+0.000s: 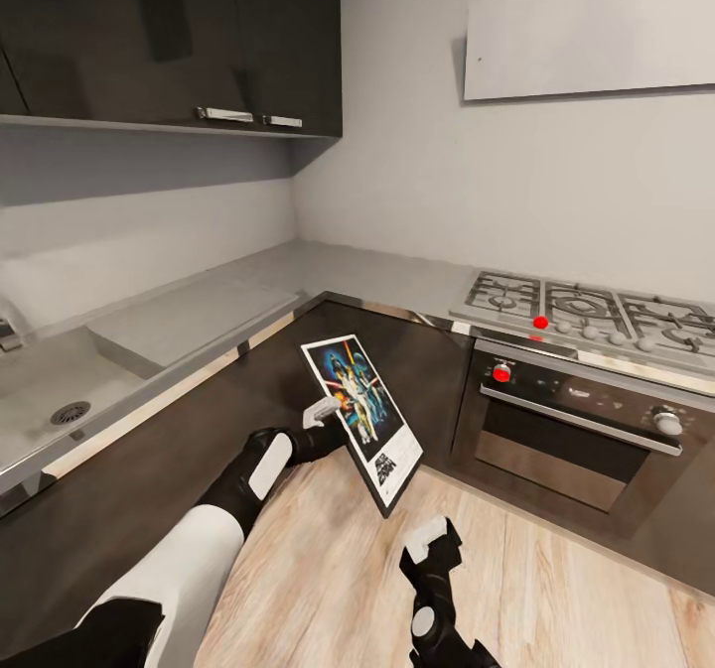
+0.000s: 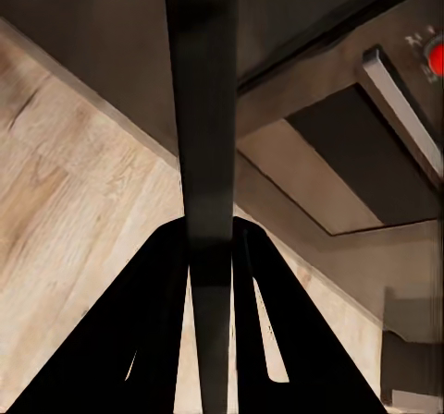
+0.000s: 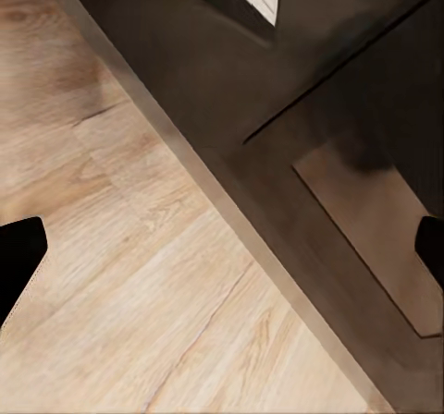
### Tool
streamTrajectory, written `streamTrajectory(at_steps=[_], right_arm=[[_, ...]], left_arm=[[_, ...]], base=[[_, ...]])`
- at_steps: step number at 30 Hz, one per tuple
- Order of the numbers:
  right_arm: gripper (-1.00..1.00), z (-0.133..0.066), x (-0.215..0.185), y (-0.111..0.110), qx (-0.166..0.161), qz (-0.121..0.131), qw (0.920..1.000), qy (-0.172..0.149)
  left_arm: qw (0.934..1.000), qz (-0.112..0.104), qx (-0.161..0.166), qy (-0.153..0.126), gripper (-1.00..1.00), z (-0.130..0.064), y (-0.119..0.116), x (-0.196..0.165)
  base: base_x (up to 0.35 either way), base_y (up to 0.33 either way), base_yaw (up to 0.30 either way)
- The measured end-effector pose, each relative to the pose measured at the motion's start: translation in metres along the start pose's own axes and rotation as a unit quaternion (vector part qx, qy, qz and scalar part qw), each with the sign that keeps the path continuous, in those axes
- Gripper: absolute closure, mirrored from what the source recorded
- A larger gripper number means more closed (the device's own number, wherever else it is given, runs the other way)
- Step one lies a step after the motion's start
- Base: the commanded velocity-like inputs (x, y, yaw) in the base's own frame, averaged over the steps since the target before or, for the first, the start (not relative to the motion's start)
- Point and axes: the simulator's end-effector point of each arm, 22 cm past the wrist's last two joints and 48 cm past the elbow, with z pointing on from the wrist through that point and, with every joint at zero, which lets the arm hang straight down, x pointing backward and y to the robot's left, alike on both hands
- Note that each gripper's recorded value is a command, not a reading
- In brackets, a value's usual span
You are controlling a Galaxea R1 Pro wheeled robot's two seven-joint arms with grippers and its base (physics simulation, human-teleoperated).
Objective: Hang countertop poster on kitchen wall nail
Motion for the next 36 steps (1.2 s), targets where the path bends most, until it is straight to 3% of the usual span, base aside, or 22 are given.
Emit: streamTrajectory(at_steps=[11, 28, 36], right_arm=[[-1.00, -0.006, -0.021, 0.012, -0.013, -0.015, 0.9993, -0.031], [-1.00, -0.010, -0.022, 0.019, -0.020, -0.021, 0.9989, -0.036], [-1.00, -0.015, -0.034, 0.034, -0.039, -0.036, 0.9970, -0.055]], left_arm=[[0.9999, -0.006, -0.003, 0.009, 1.00, 0.003, 0.000, 0.008], [0.9999, -0.007, -0.003, 0.009, 1.00, 0.003, 0.000, 0.008], [0.9999, -0.008, -0.004, 0.009, 1.00, 0.003, 0.001, 0.009]], base=[[0.000, 0.000, 0.000], [0.000, 0.000, 0.000], [0.000, 0.000, 0.000]])
